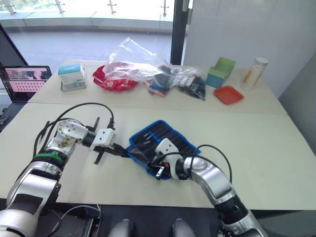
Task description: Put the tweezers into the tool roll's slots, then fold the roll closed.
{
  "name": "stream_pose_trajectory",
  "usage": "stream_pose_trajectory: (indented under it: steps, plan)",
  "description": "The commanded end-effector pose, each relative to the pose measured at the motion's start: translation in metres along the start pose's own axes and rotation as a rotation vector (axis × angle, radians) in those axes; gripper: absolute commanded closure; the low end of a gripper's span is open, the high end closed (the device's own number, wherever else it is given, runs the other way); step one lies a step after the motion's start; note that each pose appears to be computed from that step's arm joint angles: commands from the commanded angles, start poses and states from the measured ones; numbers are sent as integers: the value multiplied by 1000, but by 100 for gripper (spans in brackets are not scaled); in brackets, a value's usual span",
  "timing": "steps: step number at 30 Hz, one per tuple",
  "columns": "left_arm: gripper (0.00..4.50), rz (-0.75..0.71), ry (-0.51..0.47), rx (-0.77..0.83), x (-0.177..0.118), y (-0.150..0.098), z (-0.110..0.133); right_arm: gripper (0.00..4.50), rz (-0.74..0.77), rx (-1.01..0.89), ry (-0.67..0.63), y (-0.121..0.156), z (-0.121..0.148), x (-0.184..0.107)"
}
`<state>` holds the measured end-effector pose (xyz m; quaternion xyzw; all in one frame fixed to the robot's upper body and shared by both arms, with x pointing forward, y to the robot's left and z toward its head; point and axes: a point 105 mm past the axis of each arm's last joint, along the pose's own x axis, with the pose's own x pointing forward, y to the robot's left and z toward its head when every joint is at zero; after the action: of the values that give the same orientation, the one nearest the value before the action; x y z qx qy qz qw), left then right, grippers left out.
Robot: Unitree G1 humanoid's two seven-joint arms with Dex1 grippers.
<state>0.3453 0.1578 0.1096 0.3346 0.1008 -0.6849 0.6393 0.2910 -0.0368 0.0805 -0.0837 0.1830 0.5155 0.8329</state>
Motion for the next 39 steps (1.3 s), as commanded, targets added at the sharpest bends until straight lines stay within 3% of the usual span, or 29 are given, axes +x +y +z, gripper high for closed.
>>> stream_pose_trajectory:
  steps: [1, 8, 11, 18, 22, 25, 29, 35, 39]
  plan:
    - [327, 24, -24, -49, -8, 3, 4, 450, -38, 51, 111, -4, -28, 1]
    - [99, 3, -31, -186, -16, -7, 4, 450, -38, 44, 115, -4, -28, 2]
    - [99, -6, -138, -331, -27, -11, 21, 450, -33, 38, 112, -3, -26, 3]
    - [316, 51, -326, -433, -40, 0, 51, 450, -13, 16, 105, 0, -23, 4]
    - [447, 160, -341, -429, -28, 13, 52, 450, -13, 13, 102, 1, -22, 3]
    - [447, 240, -337, -431, -10, 17, 45, 450, -11, 8, 99, 1, -20, 3]
    - [447, 256, -331, -453, 12, 5, 31, 450, -11, 4, 95, 1, -18, 2]
    - [447, 391, -211, -473, 32, -5, -13, 450, 10, -16, 82, 5, -10, -3]
    - [447, 401, -197, -512, 46, -18, -29, 450, 63, -66, 32, 12, 4, -6]
